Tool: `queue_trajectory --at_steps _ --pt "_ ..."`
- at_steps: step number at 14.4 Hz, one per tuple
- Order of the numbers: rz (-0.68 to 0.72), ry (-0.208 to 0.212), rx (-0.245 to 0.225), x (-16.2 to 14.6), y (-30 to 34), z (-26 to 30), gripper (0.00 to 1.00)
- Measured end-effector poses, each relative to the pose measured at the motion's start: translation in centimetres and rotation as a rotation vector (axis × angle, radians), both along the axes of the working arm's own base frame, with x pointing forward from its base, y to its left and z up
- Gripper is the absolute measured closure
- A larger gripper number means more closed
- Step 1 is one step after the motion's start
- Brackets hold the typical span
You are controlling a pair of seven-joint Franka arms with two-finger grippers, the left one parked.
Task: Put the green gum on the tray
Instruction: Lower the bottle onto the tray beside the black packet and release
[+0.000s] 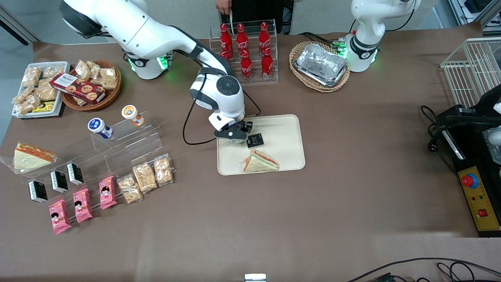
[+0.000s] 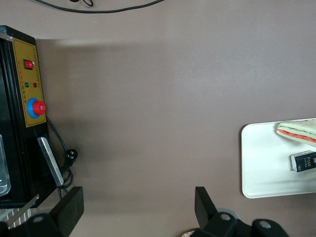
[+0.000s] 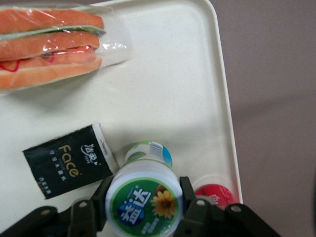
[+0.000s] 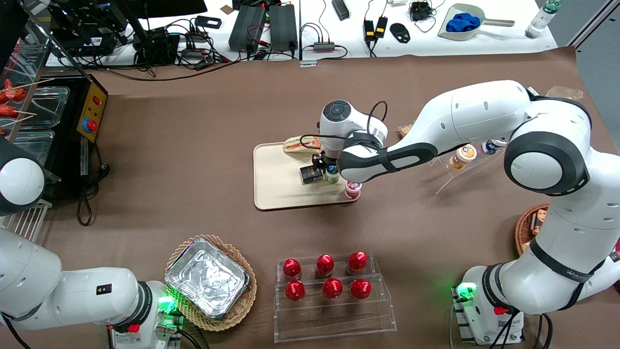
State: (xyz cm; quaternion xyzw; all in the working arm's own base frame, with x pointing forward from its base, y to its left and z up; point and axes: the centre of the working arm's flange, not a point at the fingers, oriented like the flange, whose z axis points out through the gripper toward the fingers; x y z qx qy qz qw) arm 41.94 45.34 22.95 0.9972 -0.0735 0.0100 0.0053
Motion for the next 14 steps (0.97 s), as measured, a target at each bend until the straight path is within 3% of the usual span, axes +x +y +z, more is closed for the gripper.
queue_trajectory --at_steps 7,11,12,14 --pt "-0.005 0.005 -0.001 0.0 -0.1 -0.3 0.40" --pt "-0.010 0.018 -0.008 0.1 -0.3 -1.2 0.05" --pt "-0.010 0.020 -0.009 0.1 -0.3 -1.2 0.00" --pt "-0.010 0.020 -0.009 0.1 -0.3 -1.2 0.00"
